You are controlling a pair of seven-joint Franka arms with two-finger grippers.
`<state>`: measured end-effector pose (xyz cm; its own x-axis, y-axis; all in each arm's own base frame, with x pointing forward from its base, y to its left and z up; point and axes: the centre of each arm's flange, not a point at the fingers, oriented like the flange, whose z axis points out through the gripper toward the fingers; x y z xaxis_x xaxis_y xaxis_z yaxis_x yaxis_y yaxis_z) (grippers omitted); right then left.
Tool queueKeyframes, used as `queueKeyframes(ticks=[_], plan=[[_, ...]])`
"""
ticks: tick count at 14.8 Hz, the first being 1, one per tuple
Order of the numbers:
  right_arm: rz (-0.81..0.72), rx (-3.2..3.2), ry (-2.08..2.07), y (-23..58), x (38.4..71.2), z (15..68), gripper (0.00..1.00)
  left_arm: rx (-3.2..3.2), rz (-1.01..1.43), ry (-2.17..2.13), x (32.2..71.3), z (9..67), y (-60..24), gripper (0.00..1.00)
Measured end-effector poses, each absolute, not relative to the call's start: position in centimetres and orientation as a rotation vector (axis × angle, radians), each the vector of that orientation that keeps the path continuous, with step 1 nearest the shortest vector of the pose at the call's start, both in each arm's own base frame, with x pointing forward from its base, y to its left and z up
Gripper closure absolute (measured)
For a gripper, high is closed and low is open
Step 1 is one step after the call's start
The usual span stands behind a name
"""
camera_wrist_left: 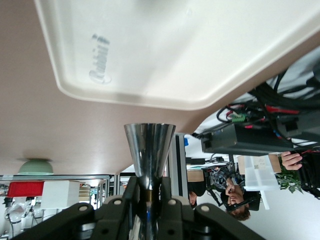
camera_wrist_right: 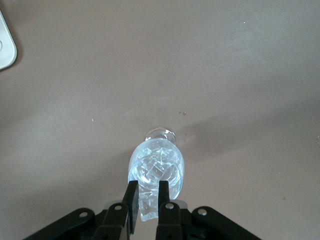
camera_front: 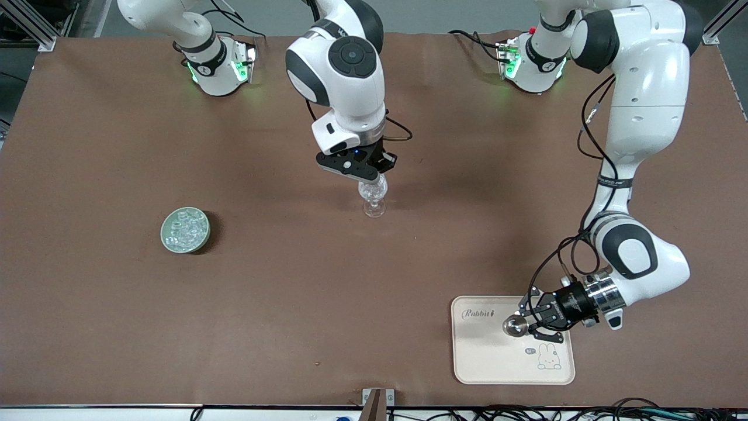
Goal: Pour wine and add ice with both arms
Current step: 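Drop the ice into the glass while the left gripper lowers the jigger, then release the jigger onto the white tray while the right gripper withdraws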
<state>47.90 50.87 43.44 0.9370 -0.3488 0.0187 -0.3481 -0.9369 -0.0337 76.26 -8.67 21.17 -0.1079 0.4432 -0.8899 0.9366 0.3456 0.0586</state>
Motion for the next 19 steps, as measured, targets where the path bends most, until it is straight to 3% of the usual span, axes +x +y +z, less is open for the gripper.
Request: queueKeyframes(ticks=[5, 14, 19], plan=[[-0.003, -3.1, 0.544, 51.6, 47.7, 40.4, 0.8, 1.183, -0.625, 1.78, 76.3, 17.1, -8.8, 0.79], [0.0, -3.107, 0.525, 52.2, 47.1, 40.1, 0.8, 0.982, -0.657, 1.828, 76.0, 13.3, -8.1, 0.78], [0.008, -3.117, 0.529, 52.2, 47.2, 39.3, 0.8, 0.951, -0.638, 1.827, 76.5, 13.8, -6.3, 0.33]])
